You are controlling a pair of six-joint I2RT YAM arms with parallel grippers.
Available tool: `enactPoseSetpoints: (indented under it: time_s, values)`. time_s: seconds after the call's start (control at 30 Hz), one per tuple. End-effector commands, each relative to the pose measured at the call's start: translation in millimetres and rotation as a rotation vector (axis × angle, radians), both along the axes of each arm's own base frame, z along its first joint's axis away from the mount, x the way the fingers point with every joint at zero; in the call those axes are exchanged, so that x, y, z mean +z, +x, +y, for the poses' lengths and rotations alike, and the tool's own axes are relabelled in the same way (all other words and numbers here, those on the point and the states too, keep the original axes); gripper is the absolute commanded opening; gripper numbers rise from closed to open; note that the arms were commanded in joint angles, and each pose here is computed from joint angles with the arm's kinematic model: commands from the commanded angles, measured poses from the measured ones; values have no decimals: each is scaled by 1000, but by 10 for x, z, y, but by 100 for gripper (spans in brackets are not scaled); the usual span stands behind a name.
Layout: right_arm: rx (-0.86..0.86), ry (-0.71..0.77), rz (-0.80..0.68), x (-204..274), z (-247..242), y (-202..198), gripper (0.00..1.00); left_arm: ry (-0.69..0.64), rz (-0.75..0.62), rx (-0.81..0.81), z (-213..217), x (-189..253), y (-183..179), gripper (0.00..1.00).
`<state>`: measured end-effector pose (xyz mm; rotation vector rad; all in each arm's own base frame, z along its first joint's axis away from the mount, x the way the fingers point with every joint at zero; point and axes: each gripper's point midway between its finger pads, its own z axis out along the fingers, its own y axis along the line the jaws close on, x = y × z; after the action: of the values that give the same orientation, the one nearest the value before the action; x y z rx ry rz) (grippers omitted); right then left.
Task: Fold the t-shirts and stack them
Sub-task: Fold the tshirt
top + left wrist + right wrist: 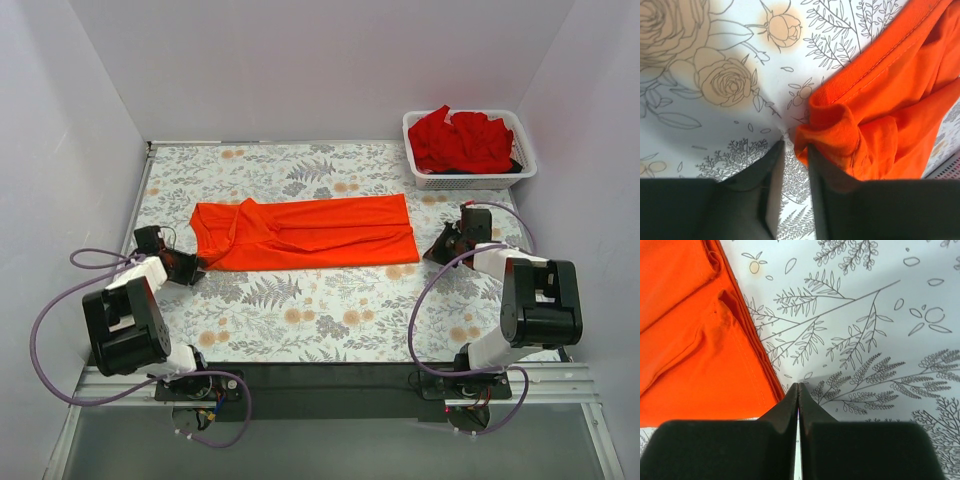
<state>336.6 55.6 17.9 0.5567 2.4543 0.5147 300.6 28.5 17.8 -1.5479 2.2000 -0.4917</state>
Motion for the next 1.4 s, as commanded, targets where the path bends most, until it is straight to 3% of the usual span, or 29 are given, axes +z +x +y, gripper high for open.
enactPoseSetpoints:
  time_s: [0.0,0.07,0.1,0.17,0.2,0.27,0.37,0.53,0.7,0.8,0.93,1.37]
  values:
    - [-3,-61,109,-179,-112,-325,1,50,-23,20,68,101,-60,28]
    - [20,-65,67,-57,-83,-256,7,78,-48,19,106,214,-36,38]
    - [35,-68,53,-9,-65,-236,14,98,-74,16,140,313,22,51]
    - [64,-89,0,154,-36,-132,20,165,-115,12,231,499,55,63]
    - [97,-103,-18,221,43,-110,26,193,-131,13,270,577,69,74]
    - [156,-148,-84,402,151,-7,30,265,-178,-6,318,809,109,82]
    - [314,-209,-208,684,481,136,31,337,-222,-77,205,1004,176,84]
    - [688,-284,-387,990,1426,158,32,468,-297,-192,-8,1249,239,87]
    - [947,-337,-442,894,2215,106,47,571,-316,-319,-166,1221,217,91]
    - [1050,-369,-472,832,2586,124,51,584,-343,-430,-383,1138,200,92]
    - [1143,-415,-509,784,2908,156,52,596,-351,-525,-591,1060,187,93]
    - [1245,-442,-476,407,3305,161,48,574,-335,-554,-668,960,187,93]
